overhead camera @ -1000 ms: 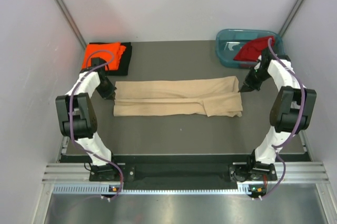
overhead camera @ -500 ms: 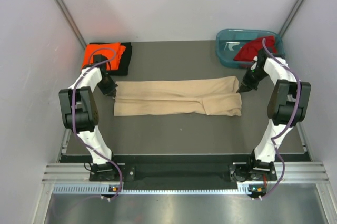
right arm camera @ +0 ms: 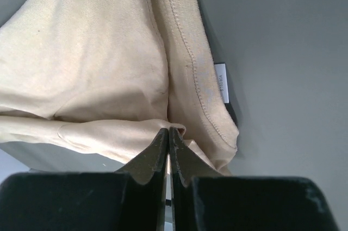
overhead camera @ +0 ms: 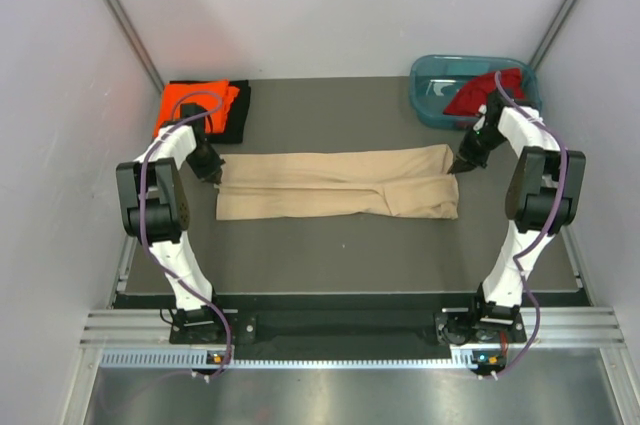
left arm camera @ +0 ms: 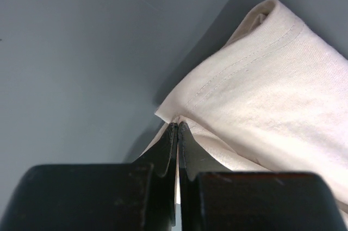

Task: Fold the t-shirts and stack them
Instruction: Fold the tshirt

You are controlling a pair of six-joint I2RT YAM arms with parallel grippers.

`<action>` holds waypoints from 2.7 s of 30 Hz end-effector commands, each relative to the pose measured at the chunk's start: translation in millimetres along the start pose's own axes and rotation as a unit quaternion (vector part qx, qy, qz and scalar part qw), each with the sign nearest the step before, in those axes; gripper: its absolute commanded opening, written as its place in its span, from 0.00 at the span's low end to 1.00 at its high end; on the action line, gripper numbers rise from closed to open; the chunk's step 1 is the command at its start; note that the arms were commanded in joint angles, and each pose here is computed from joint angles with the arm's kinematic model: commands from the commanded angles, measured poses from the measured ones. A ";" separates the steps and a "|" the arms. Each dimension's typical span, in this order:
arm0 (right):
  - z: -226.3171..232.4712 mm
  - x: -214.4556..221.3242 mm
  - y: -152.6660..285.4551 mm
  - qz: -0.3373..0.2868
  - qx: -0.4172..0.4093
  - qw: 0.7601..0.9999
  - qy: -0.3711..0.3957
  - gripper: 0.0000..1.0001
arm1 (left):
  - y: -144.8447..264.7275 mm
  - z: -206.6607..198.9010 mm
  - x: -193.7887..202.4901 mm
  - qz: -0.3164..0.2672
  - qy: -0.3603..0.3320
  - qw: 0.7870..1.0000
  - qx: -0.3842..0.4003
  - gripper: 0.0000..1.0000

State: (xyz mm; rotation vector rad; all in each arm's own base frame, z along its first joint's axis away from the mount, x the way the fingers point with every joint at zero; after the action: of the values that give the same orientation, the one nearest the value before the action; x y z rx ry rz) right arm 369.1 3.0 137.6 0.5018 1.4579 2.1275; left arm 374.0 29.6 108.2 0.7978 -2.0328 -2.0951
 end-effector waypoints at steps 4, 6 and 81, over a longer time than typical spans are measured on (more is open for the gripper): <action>12.1 -14.5 4.0 -0.031 -0.014 0.999 0.019 0.04 | 5.4 5.5 -11.7 -0.023 -0.006 0.999 -0.026 0.14; 13.6 -16.5 3.0 -0.032 -0.017 0.999 0.017 0.06 | 12.8 7.2 -15.5 -0.036 -0.004 0.999 -0.031 0.34; -35.3 40.8 5.4 -0.083 0.050 0.986 0.135 0.04 | -14.3 39.5 80.9 0.012 0.032 0.999 0.028 0.00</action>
State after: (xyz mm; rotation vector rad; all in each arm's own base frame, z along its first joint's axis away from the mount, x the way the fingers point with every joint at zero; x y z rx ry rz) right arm 305.1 2.1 117.8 0.2211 1.6547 2.0950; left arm 282.5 13.8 84.0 0.8271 -2.1553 -1.8297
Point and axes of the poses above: each gripper's point midway between its finger pads, its own y axis back along the fingers, its own z axis along the line the jaws close on, x = y × z, the point moved 7 cm from there along y, back along the fingers, and after that the axes turned 11 degrees about -y, right-handed, at the moved point
